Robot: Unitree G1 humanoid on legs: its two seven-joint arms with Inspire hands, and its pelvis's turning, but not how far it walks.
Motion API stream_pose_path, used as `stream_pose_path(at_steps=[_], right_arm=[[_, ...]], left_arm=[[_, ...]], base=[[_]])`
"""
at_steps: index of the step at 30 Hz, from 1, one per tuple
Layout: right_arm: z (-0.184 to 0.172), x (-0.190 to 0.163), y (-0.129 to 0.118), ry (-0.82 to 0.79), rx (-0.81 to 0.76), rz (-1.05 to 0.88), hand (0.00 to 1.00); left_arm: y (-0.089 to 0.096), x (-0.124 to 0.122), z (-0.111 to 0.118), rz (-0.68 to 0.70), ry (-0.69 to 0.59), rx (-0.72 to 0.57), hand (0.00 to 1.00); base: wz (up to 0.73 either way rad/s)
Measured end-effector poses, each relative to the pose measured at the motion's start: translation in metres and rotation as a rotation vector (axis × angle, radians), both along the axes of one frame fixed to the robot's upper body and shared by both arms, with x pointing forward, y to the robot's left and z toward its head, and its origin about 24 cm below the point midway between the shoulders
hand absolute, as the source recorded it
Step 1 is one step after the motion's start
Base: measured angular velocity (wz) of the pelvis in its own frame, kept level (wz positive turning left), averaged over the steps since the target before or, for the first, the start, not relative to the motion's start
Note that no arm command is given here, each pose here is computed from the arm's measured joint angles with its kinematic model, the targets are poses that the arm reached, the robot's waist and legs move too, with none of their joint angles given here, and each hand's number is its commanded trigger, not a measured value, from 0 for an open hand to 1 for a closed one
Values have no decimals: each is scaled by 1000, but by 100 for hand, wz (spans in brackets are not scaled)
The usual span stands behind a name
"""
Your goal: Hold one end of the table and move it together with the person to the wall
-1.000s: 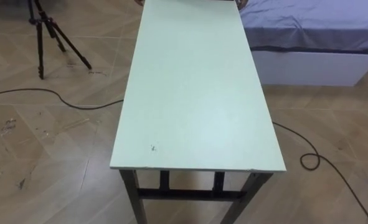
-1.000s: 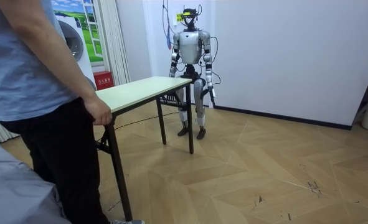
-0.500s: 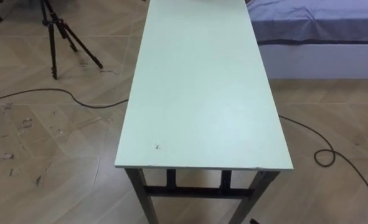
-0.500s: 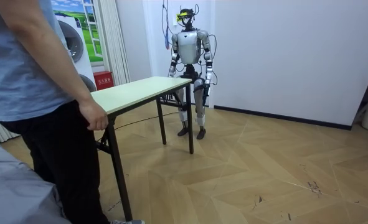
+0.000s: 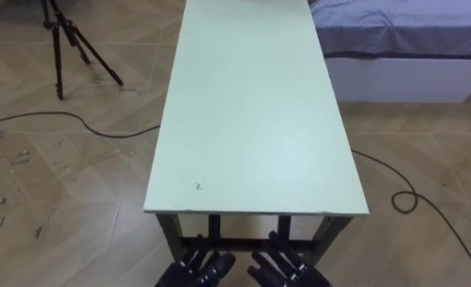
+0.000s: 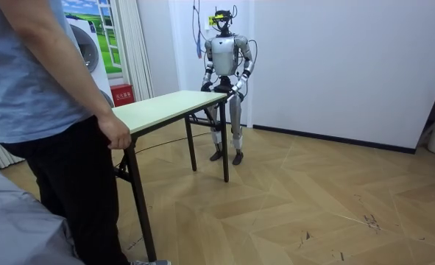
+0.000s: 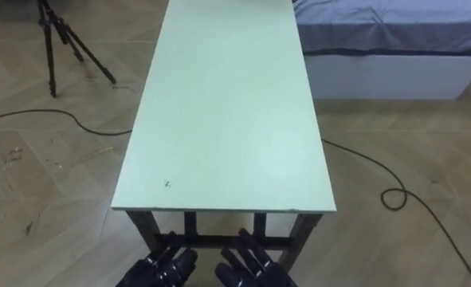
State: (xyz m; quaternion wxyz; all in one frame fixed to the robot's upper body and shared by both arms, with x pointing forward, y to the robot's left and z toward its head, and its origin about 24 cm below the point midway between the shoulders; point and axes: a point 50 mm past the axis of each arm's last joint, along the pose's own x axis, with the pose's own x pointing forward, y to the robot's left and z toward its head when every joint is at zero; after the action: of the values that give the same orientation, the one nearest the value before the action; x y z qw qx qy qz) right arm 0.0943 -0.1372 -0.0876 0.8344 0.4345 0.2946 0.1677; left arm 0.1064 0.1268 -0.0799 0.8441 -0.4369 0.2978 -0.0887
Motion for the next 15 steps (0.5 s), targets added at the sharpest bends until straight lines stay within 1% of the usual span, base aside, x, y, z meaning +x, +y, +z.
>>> stream_pose_path(at_steps=[2,7,10,15], right_arm=[[0,0,3,-6,7,19,0],[3,10,0,-25,7,40,0],[7,18,1,-45,-4,60,0],[17,32,1,-102,-13,69,0]], left_arm=[[-4,2,4,-23,-18,-11,0],[-4,7,13,-65,-61,-4,0],[-1,10,17,-51,-64,-3,0],[0,26,24,-51,-104,8,0]], base=[[0],[0],[0],[1]])
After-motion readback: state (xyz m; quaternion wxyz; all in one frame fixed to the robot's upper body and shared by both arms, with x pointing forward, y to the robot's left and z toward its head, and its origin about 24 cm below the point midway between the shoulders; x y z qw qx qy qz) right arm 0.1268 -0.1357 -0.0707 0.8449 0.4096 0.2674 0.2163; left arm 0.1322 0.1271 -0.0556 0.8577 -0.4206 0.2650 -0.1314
